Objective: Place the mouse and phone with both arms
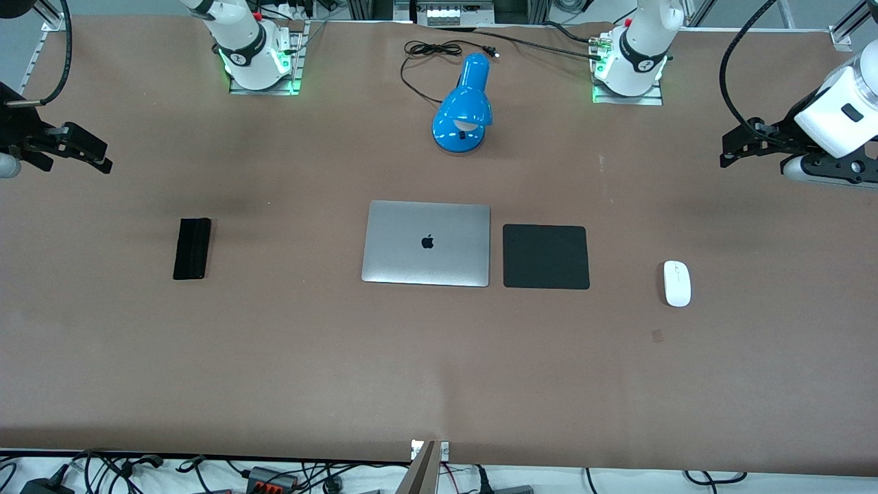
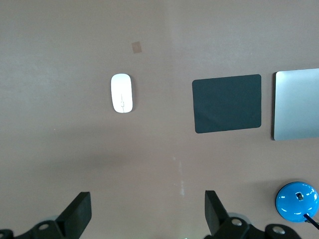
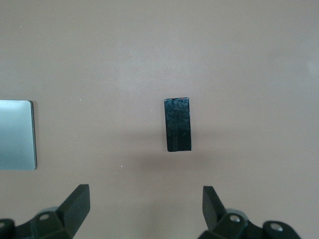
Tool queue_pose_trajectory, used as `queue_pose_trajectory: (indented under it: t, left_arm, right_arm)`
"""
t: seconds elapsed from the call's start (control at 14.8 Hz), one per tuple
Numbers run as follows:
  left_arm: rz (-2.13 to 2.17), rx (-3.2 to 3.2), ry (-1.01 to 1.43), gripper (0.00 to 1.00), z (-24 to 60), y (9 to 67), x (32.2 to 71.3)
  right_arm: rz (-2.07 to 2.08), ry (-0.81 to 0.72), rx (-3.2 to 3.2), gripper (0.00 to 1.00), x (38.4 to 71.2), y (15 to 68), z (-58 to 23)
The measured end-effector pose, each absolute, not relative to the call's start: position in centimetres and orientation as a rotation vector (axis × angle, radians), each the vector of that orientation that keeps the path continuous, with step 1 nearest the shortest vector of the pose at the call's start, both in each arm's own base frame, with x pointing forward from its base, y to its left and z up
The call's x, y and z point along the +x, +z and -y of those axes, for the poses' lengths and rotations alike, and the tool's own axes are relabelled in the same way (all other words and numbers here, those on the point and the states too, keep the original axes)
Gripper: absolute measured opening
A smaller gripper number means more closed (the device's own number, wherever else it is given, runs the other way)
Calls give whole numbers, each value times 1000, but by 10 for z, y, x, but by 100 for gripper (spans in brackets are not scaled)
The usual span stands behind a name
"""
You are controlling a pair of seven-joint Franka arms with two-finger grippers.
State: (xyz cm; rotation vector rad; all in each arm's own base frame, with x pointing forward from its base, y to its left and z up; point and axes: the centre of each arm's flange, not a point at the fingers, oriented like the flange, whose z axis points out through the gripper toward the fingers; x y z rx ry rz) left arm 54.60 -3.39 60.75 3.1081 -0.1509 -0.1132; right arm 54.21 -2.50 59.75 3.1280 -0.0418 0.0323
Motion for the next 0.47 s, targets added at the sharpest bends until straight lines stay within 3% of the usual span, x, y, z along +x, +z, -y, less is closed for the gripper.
queue_pose_trajectory:
  t: [0.47]
  left_arm:
    - [154, 3108, -112, 100, 35, 608, 546]
  right_arm:
    - [36, 32, 3128, 100, 542, 598, 23]
